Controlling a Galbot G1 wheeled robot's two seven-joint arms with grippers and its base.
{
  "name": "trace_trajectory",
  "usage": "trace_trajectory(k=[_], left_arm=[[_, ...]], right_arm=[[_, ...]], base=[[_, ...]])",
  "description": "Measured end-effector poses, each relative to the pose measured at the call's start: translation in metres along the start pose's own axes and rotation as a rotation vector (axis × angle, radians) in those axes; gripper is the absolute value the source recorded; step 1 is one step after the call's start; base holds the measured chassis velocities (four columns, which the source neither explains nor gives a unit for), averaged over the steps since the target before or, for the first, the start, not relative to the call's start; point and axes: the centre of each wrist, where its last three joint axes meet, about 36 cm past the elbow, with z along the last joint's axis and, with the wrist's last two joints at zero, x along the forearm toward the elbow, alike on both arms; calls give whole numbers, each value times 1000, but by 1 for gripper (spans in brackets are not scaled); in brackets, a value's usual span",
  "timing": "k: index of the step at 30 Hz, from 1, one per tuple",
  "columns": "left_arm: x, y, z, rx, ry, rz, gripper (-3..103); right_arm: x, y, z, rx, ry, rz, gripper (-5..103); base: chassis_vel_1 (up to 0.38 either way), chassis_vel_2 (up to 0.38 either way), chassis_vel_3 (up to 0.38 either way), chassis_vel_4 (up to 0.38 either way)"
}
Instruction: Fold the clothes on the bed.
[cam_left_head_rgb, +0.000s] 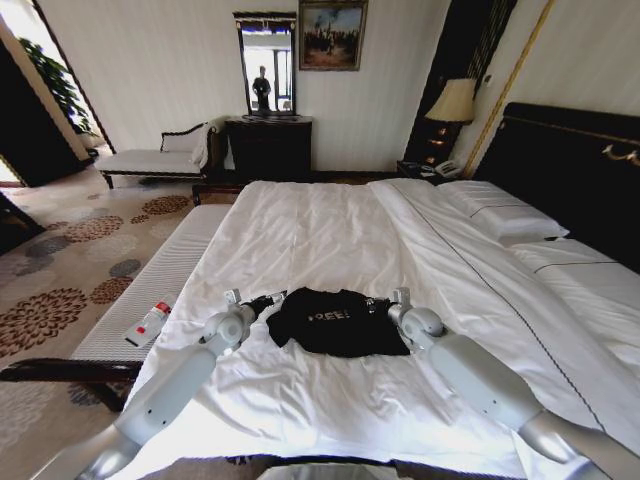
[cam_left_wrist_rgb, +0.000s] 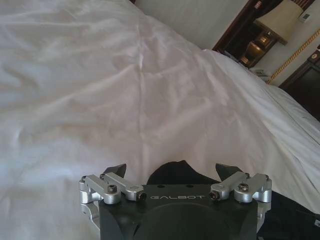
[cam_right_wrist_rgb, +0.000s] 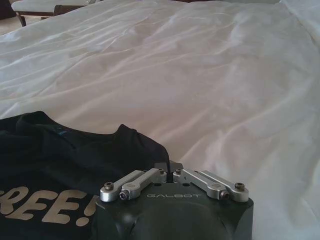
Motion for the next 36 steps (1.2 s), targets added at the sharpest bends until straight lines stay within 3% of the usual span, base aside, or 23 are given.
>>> trace_trajectory(k=[4, 11, 20, 23, 25, 28, 30, 34, 36], left_arm=[[-23, -10, 8, 17, 32, 5, 100], [-33, 3, 17, 63, 52, -32, 99], [-50, 7, 29, 51, 79, -71, 97], [-57, -2, 36, 61, 88, -53, 85], [-58, -3, 37, 61, 88, -50, 85], [-59, -8, 43, 59, 97, -27, 70], [-60, -9, 44, 60, 98, -25, 70], [-61, -11, 46, 61, 98, -22, 47], [-60, -10, 46, 61, 97, -22, 47]], right_arm=[[0, -3, -2, 0, 3, 4, 1], [4, -8, 3, 9, 17, 13, 1], [0, -3, 7, 7, 28, -1, 1], [-1, 0, 9, 5, 29, -6, 1], [-1, 0, 9, 5, 29, -6, 1], [0, -1, 11, 5, 30, -8, 1], [0, -2, 11, 5, 29, -7, 1], [0, -3, 11, 5, 30, -5, 1], [0, -3, 11, 5, 30, -4, 1]], base=[[0, 0, 0, 0], [0, 0, 0, 0], [0, 0, 0, 0], [0, 0, 0, 0], [0, 0, 0, 0], [0, 0, 0, 0], [0, 0, 0, 0], [0, 0, 0, 0], [0, 0, 0, 0]])
